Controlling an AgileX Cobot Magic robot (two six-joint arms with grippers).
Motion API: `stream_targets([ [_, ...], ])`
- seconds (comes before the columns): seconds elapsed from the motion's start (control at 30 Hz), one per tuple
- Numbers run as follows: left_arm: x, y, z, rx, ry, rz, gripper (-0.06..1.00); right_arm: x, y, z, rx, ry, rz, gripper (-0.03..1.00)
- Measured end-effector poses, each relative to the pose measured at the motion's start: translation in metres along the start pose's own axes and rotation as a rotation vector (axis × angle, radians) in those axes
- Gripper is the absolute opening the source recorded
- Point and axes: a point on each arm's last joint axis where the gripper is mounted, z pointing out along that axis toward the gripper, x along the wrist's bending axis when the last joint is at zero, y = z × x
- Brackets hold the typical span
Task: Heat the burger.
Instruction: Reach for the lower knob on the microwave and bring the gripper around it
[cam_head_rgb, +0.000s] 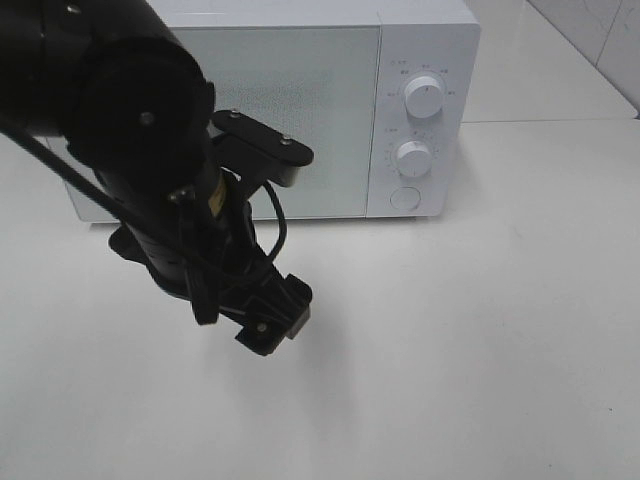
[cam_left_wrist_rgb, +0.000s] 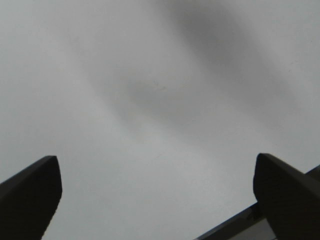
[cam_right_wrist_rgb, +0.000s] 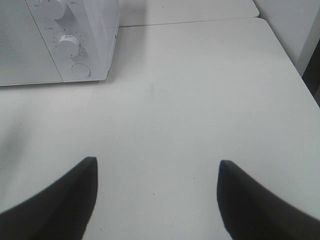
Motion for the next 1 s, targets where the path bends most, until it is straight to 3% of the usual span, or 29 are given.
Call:
stream_targets([
  [0.03,0.0,0.0,0.0,0.0,0.0,0.0,0.99,0.0,0.0,0.0,0.0,0.0,0.0,0.64],
  [0.1,0.026,-0.001,-0.008,0.02,-0.042,-0.077,0.99,0.0,0.0,0.0,0.0,0.0,0.0,0.64],
  [0.17,0.032,-0.001,-0.01,0.018,-0.058,-0.093,0.99,0.0,0.0,0.0,0.0,0.0,0.0,0.64],
  [0.2,0.048,-0.001,-0.018,0.007,-0.083,-0.137,0.99,0.0,0.0,0.0,0.0,0.0,0.0,0.64],
  [0.23,0.048,-0.001,-0.018,0.007,-0.083,-0.137,0.99,0.0,0.0,0.0,0.0,0.0,0.0,0.64],
  [0.3,0.074,-0.005,-0.028,-0.006,-0.109,-0.209,0.99,0.0,0.0,0.0,0.0,0.0,0.0,0.64],
  [0.33,0.074,-0.005,-0.028,-0.006,-0.109,-0.209,0.99,0.0,0.0,0.0,0.0,0.0,0.0,0.64],
  [0.4,0.103,-0.012,-0.04,-0.019,-0.108,-0.284,0.99,0.0,0.0,0.0,0.0,0.0,0.0,0.64],
  [0.43,0.103,-0.012,-0.04,-0.019,-0.108,-0.284,0.99,0.0,0.0,0.0,0.0,0.0,0.0,0.64],
  [0.47,0.12,-0.018,-0.048,-0.024,-0.1,-0.329,0.99,0.0,0.0,0.0,0.0,0.0,0.0,0.64],
  [0.5,0.12,-0.018,-0.048,-0.024,-0.1,-0.329,0.99,0.0,0.0,0.0,0.0,0.0,0.0,0.64],
  [0.67,0.17,-0.045,-0.069,-0.017,-0.057,-0.481,0.99,0.0,0.0,0.0,0.0,0.0,0.0,0.64],
  [0.87,0.196,-0.077,-0.079,-0.008,-0.023,-0.593,0.99,0.0,0.0,0.0,0.0,0.0,0.0,0.64],
  [1.0,0.198,-0.097,-0.075,0.021,-0.018,-0.636,0.99,0.0,0.0,0.0,0.0,0.0,0.0,0.64],
])
